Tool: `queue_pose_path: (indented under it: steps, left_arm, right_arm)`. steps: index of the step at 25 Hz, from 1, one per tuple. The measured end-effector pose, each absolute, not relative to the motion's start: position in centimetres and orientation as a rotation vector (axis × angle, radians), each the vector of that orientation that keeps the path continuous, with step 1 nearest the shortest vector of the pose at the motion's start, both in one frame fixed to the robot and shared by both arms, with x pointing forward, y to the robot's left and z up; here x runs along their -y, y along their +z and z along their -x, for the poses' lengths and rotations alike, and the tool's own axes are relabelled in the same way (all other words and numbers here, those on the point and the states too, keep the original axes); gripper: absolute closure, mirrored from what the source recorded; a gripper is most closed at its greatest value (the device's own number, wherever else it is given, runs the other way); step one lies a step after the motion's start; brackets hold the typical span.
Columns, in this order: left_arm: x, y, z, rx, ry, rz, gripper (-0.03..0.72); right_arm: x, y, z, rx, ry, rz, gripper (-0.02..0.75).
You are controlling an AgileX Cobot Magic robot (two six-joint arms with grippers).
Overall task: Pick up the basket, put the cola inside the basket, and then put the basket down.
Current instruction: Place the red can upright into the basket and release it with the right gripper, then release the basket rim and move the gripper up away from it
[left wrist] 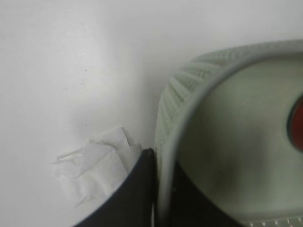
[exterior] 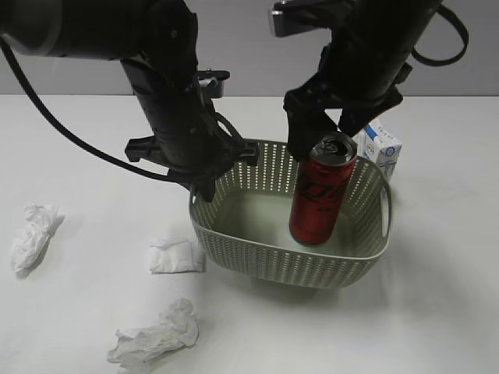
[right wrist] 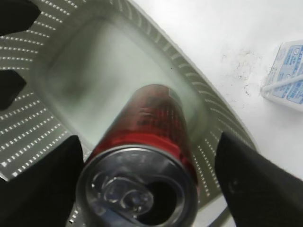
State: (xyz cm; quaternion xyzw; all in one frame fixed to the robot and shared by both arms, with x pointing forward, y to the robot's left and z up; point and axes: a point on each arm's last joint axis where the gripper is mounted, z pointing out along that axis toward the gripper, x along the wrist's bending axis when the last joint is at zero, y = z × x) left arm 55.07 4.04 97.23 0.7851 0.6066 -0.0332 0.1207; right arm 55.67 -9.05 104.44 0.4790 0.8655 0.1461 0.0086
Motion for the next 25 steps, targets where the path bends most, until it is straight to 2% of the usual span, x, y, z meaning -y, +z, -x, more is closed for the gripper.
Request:
queue_pose_path:
  steps: [6, 9, 12, 18, 22, 25]
  left_arm:
    - [-4.0, 97.2, -55.0, -1.774, -0.100, -2.296, 0.690]
    - [-4.1, 97.2, -55.0, -1.778, -0.106, -2.297, 0.690]
    - [-4.3, 97.2, -55.2, -1.804, -0.135, -2.276, 0.690]
    - [-6.0, 97.3, -56.4, -1.885, -0.176, -2.203, 0.690]
    - [-6.6, 97.3, -57.1, -1.900, -0.164, -2.162, 0.690]
    - [-7.0, 97.4, -57.7, -1.904, -0.149, -2.116, 0.690]
  right_arm:
    - [8.6, 110.1, -56.6, -2.622, 0.622, -1.451, 0.081]
    - [9.6, 112.4, -57.5, -2.538, 0.699, -1.466, 0.085]
    - [12.5, 112.6, -59.1, -2.455, 0.693, -1.569, 0.094]
    - [21.0, 112.2, -61.2, -2.243, 0.618, -1.813, 0.118]
    - [25.6, 112.8, -59.2, -2.133, 0.580, -1.915, 0.132]
    - [27.7, 113.4, -56.3, -2.082, 0.532, -1.933, 0.139]
